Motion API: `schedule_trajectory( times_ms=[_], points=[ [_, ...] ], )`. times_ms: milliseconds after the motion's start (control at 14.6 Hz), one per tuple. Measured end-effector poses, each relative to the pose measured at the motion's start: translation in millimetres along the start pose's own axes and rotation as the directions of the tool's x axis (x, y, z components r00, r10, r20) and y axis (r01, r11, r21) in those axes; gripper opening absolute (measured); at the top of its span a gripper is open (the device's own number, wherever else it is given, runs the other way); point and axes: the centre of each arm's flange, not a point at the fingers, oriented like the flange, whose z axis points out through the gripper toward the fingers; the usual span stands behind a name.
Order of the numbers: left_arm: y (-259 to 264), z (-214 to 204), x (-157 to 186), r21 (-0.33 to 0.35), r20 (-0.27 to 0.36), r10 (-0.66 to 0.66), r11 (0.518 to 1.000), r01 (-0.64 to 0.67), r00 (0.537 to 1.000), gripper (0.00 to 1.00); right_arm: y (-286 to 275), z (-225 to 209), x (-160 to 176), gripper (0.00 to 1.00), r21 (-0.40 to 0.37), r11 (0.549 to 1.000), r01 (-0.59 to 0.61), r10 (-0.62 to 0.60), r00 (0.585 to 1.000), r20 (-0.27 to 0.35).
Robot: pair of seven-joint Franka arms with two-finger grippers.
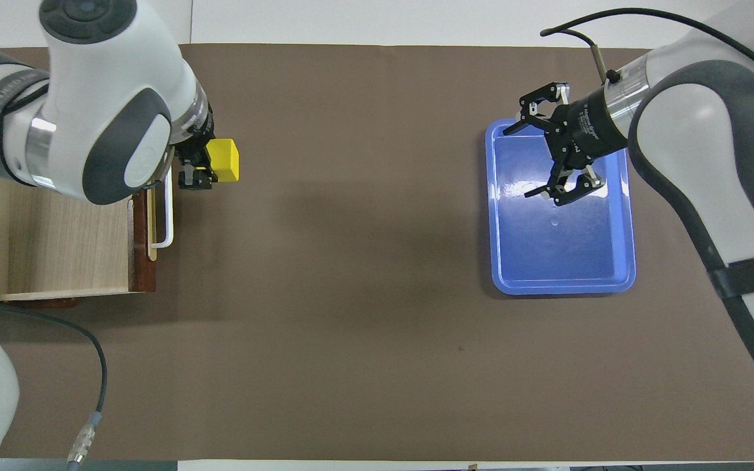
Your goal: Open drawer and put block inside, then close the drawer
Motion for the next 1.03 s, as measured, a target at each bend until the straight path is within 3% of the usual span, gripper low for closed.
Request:
schedule_trajectory(
  times_ms=[206, 343, 480, 618, 824, 1029],
  points=[
    [5, -2, 44, 0.009, 0.019, 0.021, 1.000, -0.021, 1.000, 0.56, 44, -52, 1, 1.00, -0.097, 0.953, 0.288, -0.297, 0.950, -0.098],
    [6, -2, 57, 0.009, 0.020, 0.028, 1.000, -0.028, 0.999, 0.56, 67, -78, -7, 1.00, -0.204, 0.867, 0.455, -0.484, 0.867, -0.124],
    [7, -2, 71, 0.007, 0.015, 0.034, 0.999, -0.034, 0.999, 0.56, 86, -96, -11, 1.00, -0.291, 0.757, 0.585, -0.634, 0.765, -0.109],
    [8, -3, 93, 0.006, 0.011, 0.048, 0.999, -0.048, 0.999, 0.56, 99, -101, -3, 1.00, -0.320, 0.686, 0.654, -0.707, 0.704, -0.076],
    [8, 0, 131, 0.007, -0.005, 0.046, 0.999, -0.046, 0.999, 0.56, 109, -79, 11, 1.00, -0.322, 0.652, 0.687, -0.738, 0.673, -0.057],
    [6, 15, 154, -0.022, -0.013, 0.022, 1.000, -0.022, 1.000, 0.56, 111, -65, 12, 1.00, -0.357, 0.571, 0.739, -0.800, 0.598, -0.043]
  ],
)
